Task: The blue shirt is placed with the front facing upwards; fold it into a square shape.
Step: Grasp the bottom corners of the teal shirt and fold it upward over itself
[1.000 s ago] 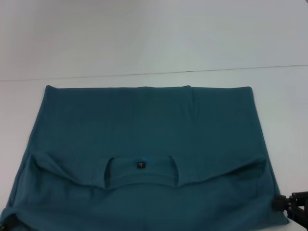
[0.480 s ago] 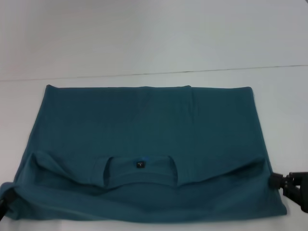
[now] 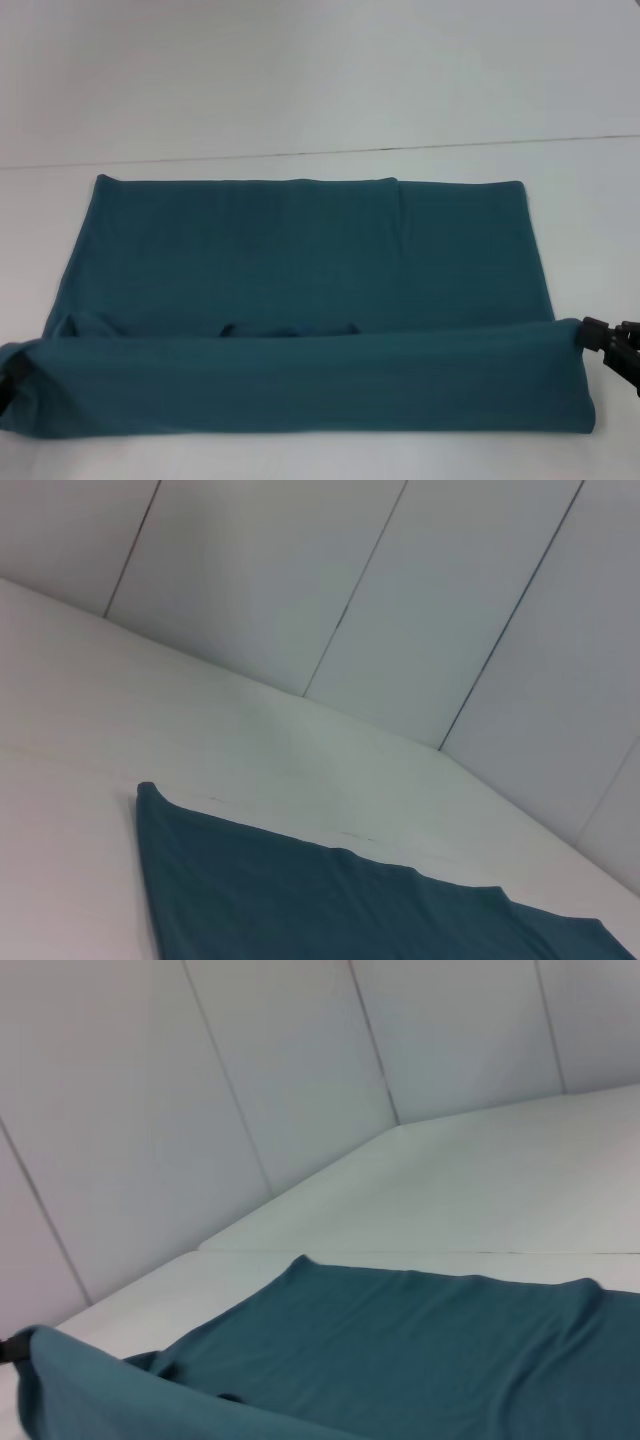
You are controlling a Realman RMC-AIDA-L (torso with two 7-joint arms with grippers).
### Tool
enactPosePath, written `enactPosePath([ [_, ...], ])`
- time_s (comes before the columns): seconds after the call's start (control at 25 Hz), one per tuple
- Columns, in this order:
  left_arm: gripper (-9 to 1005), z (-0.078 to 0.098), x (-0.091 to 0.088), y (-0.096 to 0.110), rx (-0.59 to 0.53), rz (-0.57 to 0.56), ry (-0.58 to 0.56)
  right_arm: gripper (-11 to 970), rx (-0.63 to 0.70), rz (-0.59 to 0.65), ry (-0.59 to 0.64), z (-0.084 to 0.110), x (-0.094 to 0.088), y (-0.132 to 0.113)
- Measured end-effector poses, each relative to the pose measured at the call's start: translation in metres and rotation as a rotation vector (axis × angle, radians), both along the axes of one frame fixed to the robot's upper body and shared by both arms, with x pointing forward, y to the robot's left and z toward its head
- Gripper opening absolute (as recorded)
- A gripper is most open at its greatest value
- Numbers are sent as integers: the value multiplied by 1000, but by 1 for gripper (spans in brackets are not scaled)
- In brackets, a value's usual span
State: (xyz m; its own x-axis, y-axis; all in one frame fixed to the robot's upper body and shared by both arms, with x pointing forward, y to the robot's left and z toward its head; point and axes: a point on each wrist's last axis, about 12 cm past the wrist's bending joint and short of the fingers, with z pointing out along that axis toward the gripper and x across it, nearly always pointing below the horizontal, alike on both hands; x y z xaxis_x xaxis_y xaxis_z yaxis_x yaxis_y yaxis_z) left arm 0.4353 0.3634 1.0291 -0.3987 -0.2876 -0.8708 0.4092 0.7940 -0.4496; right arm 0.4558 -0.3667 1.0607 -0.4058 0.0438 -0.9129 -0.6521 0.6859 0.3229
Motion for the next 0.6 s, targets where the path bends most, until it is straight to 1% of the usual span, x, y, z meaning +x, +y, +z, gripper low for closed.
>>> enactPosePath([
  [0.28,51,0,19,-3,14,23,10,29,-5,-51,13,-5,9,1],
  [0.6,51,5,45,-7,40,37,12,27,-32,-97,7,-4,28,3],
])
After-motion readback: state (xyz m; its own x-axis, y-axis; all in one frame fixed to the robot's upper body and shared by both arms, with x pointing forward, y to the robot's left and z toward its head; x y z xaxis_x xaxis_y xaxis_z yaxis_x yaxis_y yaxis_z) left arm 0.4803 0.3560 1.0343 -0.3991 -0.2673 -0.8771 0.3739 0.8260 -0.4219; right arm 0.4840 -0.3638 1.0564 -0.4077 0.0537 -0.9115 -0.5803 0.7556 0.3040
